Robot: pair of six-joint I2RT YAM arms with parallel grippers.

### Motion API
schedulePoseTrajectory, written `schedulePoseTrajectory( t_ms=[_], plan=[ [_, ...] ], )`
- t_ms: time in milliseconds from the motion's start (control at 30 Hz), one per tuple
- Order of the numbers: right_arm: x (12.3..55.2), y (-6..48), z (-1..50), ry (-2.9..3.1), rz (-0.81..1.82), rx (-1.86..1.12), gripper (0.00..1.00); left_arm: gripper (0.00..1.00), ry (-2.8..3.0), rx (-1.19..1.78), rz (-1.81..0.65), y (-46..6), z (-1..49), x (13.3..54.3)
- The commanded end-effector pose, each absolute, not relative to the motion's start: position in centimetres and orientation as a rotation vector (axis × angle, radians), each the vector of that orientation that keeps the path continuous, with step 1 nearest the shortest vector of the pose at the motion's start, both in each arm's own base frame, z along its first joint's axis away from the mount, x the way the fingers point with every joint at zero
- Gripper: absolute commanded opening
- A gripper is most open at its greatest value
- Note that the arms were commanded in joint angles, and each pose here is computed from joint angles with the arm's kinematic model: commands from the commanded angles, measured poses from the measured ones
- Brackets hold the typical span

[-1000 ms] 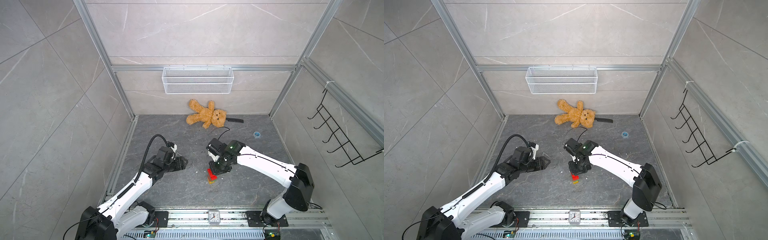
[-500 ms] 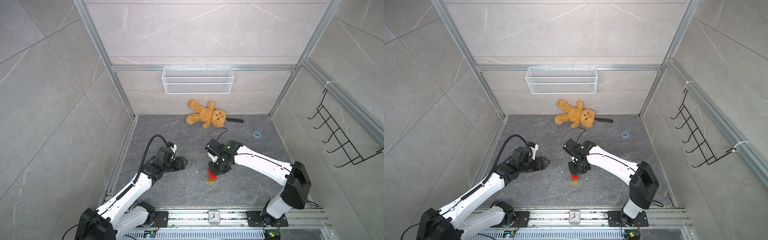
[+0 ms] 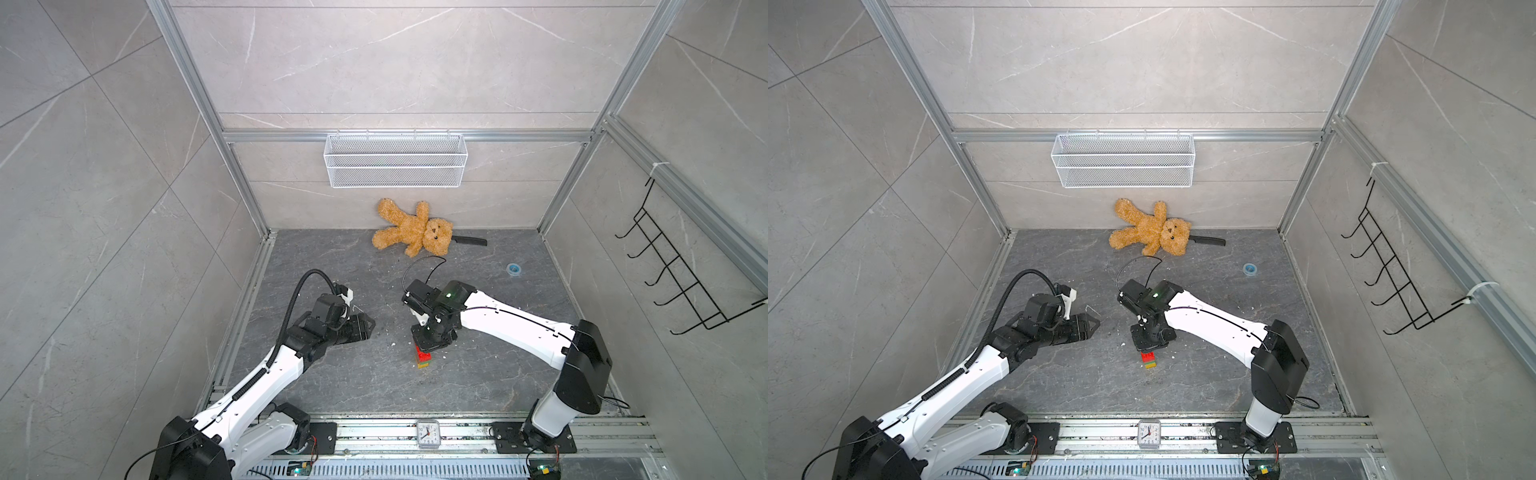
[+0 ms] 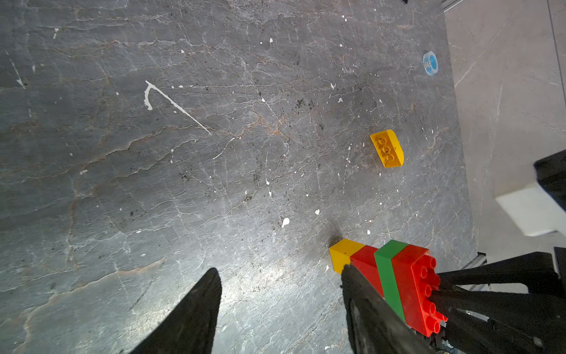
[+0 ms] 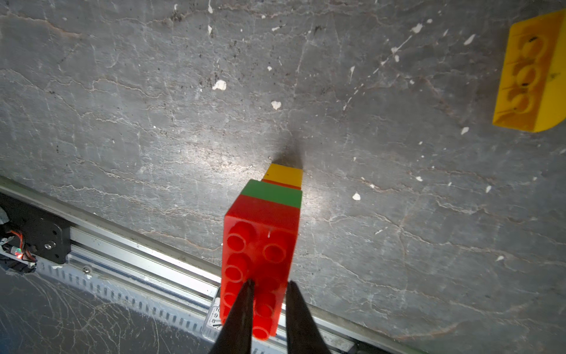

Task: Assemble an ice cream with lego
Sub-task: Assemble the lego brick with the lego brick.

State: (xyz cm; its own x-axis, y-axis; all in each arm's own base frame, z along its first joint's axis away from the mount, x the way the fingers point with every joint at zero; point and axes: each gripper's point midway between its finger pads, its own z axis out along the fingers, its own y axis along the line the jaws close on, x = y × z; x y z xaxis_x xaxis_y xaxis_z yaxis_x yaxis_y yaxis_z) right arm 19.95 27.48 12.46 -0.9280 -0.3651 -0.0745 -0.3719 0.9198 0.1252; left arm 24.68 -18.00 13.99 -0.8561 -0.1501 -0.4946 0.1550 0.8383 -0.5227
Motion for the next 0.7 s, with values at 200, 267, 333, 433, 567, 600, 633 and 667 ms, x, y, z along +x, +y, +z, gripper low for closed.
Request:
schedulePoseTrajectory(
  t_ms=[200,267,333,433,567,600,633,667],
  plan=[
    [17.8,22.3,7.4,3.187,-0.202,-0.579,0.23,0.65,2.442,0.026,-0.757,-17.8,15.5,24.6],
    [18.0,22.3,8.0,3.169,-0.205,-0.574,0.25,0.65,2.440,0.024,-0.758,-17.8,15.5,24.6],
    [18.4,22.5,8.7,3.145,-0.185,-0.568,0.27,0.65,2.441,0.022,-0.758,-17.7,15.4,24.5],
    [19.0,23.1,9.9,3.110,-0.139,-0.562,0.32,0.65,2.441,0.022,-0.759,-17.8,15.4,24.6],
    [19.6,23.8,11.8,3.053,-0.069,-0.554,0.37,0.65,2.446,0.020,-0.759,-17.8,15.3,24.6],
    [19.8,24.0,12.4,3.037,-0.045,-0.547,0.38,0.65,2.450,0.018,-0.760,-17.8,15.2,24.6],
    [19.9,24.1,13.0,3.021,-0.023,-0.542,0.39,0.65,2.452,0.019,-0.763,-17.8,15.1,24.5],
    [20.1,24.3,13.7,3.001,0.006,-0.531,0.40,0.63,2.459,0.018,-0.767,-17.9,14.9,24.4]
  ],
)
